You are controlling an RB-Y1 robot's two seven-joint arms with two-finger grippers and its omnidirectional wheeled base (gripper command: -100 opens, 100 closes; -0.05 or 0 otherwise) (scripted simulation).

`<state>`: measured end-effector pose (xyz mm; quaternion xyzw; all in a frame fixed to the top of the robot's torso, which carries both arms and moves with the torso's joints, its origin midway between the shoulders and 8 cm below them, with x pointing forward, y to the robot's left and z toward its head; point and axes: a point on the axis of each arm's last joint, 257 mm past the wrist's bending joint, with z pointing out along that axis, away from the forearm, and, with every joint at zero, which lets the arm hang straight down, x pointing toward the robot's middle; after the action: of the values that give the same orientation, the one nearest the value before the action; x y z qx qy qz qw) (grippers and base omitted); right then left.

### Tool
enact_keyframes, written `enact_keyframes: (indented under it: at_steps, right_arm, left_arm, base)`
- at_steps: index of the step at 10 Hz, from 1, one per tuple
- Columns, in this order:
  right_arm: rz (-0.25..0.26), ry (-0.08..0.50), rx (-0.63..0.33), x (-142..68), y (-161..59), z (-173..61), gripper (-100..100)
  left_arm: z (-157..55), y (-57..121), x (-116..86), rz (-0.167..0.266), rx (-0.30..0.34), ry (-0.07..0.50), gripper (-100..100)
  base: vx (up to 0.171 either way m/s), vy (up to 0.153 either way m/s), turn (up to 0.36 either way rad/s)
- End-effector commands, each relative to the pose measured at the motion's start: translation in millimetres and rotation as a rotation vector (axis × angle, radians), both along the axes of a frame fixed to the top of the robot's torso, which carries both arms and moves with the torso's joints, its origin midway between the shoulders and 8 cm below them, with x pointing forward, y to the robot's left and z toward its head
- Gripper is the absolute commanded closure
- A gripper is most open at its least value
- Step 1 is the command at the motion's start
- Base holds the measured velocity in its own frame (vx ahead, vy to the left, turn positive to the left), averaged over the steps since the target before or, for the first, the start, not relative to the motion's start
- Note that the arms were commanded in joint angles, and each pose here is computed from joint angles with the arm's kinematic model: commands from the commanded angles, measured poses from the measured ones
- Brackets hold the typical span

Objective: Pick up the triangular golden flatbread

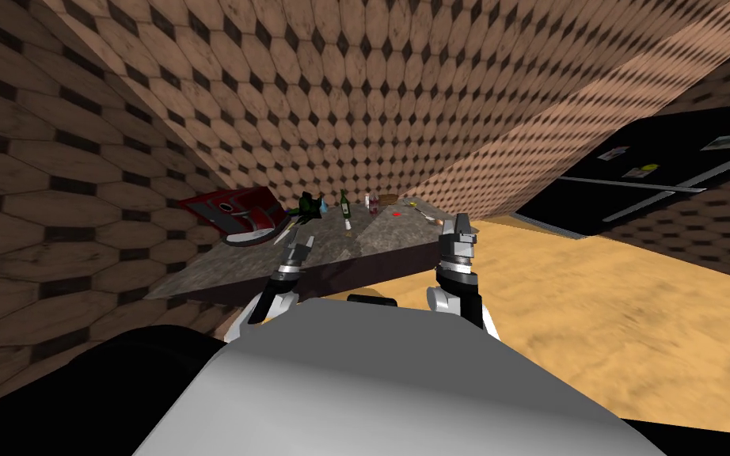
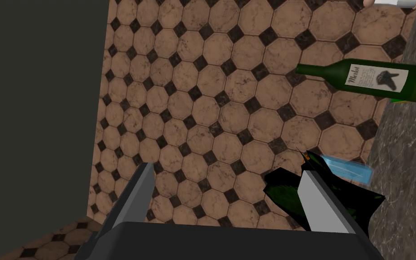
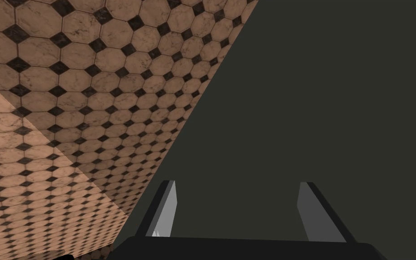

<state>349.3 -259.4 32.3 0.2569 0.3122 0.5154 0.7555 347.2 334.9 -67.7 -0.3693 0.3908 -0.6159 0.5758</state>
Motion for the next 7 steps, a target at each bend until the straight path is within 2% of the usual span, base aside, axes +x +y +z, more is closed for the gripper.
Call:
enact_keyframes:
  at_steps: [1,2,3,4,5,6,7]
  right_arm:
    - [0.0,0.0,0.0,0,0,0,0]
    - [0.0,0.0,0.0,0,0,0,0]
    - [0.0,0.0,0.0,0,0,0,0]
    - [0.0,0.0,0.0,0,0,0,0]
    - [0.0,0.0,0.0,0,0,0,0]
    - [0.0,0.0,0.0,0,0,0,0]
    - [0.0,0.0,0.0,0,0,0,0]
  left_arm:
    - [-17,11.2,0,-0.008,0.007,0.065,-100]
    - [-16,9.7,1,-0.02,0.026,0.07,-100]
    - [-32,20.9,0,-0.02,0.023,0.126,-100]
    - [-31,19.6,1,-0.031,0.04,0.13,-100]
    - [-47,32.0,-1,-0.027,0.033,0.188,-100]
    - [-46,30.5,0,-0.04,0.053,0.193,-100]
    - [-62,43.6,-3,-0.036,0.047,0.252,-100]
  base:
    - [-0.005,0.016,-0.123]
    - [-0.004,0.014,-0.074]
    - [-0.008,0.014,-0.129]
    - [-0.009,0.013,-0.094]
    - [-0.011,0.011,-0.168]
    - [-0.009,0.014,-0.074]
    - [-0.008,0.008,-0.176]
